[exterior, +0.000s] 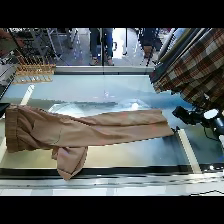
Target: Fold the clothes and pants, and hang the long-sleeved shirts on hangers.
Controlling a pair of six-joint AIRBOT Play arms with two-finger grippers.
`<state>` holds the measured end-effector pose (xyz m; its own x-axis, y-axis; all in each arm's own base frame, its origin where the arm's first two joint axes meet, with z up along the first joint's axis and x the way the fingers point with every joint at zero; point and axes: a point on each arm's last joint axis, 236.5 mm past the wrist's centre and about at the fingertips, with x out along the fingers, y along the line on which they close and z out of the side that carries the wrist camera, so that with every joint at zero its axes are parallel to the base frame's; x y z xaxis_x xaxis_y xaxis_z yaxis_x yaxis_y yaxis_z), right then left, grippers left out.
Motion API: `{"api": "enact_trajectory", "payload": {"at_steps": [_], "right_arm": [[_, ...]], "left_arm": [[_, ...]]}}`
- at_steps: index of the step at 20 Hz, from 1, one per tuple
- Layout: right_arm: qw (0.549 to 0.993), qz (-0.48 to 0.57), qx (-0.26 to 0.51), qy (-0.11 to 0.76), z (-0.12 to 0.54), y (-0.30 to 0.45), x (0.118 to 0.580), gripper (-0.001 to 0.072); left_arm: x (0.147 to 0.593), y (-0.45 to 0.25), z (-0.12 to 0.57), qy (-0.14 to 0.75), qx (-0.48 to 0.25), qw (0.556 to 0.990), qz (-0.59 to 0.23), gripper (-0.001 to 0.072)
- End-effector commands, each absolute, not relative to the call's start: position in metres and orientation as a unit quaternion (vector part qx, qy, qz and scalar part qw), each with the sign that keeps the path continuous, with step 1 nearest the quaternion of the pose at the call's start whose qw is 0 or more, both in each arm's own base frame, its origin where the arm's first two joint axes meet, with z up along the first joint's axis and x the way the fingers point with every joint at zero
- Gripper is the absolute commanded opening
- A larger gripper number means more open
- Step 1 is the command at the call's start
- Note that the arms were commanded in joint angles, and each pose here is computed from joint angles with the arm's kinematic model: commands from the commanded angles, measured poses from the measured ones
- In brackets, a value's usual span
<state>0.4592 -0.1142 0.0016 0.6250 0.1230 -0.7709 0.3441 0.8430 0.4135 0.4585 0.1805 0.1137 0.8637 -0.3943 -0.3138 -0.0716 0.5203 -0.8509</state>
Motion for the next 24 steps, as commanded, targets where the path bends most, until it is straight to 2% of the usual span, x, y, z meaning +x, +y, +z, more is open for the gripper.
{"api": "enact_trajectory", "payload": {"at_steps": [1, 5, 10, 15, 18, 21, 22, 23, 24], "right_arm": [[0.840, 0.006, 0.260, 0.477, -0.028, -0.130, 0.449, 0.0464], [0.845, 0.058, 0.252, 0.467, -0.057, -0.122, 0.467, 0.0443], [0.873, 0.058, 0.216, 0.434, -0.056, -0.129, 0.534, 0.0442], [0.832, 0.113, 0.239, 0.488, -0.090, -0.096, 0.549, 0.0441], [0.809, 0.147, 0.241, 0.516, -0.105, -0.077, 0.542, 0.0393], [0.816, 0.139, 0.235, 0.510, -0.104, -0.079, 0.549, 0.0198], [0.819, 0.135, 0.234, 0.506, -0.101, -0.082, 0.551, 0.0090], [0.822, 0.133, 0.229, 0.504, -0.098, -0.085, 0.553, 0.0019], [0.824, 0.130, 0.226, 0.504, -0.094, -0.087, 0.555, 0.0018]], "left_arm": [[0.459, 0.180, 0.108, 0.248, -0.482, 0.835, -0.096, 0.0015], [0.461, 0.175, 0.108, 0.250, -0.481, 0.834, -0.101, 0.0016], [0.462, 0.174, 0.108, 0.251, -0.480, 0.834, -0.102, 0.0016], [0.462, 0.174, 0.108, 0.251, -0.480, 0.834, -0.102, 0.0016], [0.462, 0.174, 0.108, 0.251, -0.480, 0.834, -0.102, 0.0016], [0.461, 0.173, 0.108, 0.252, -0.481, 0.833, -0.104, 0.0016], [0.461, 0.171, 0.108, 0.254, -0.481, 0.832, -0.108, 0.0016], [0.460, 0.169, 0.108, 0.256, -0.481, 0.831, -0.112, 0.0017], [0.459, 0.168, 0.109, 0.257, -0.481, 0.830, -0.114, 0.0016]]}}
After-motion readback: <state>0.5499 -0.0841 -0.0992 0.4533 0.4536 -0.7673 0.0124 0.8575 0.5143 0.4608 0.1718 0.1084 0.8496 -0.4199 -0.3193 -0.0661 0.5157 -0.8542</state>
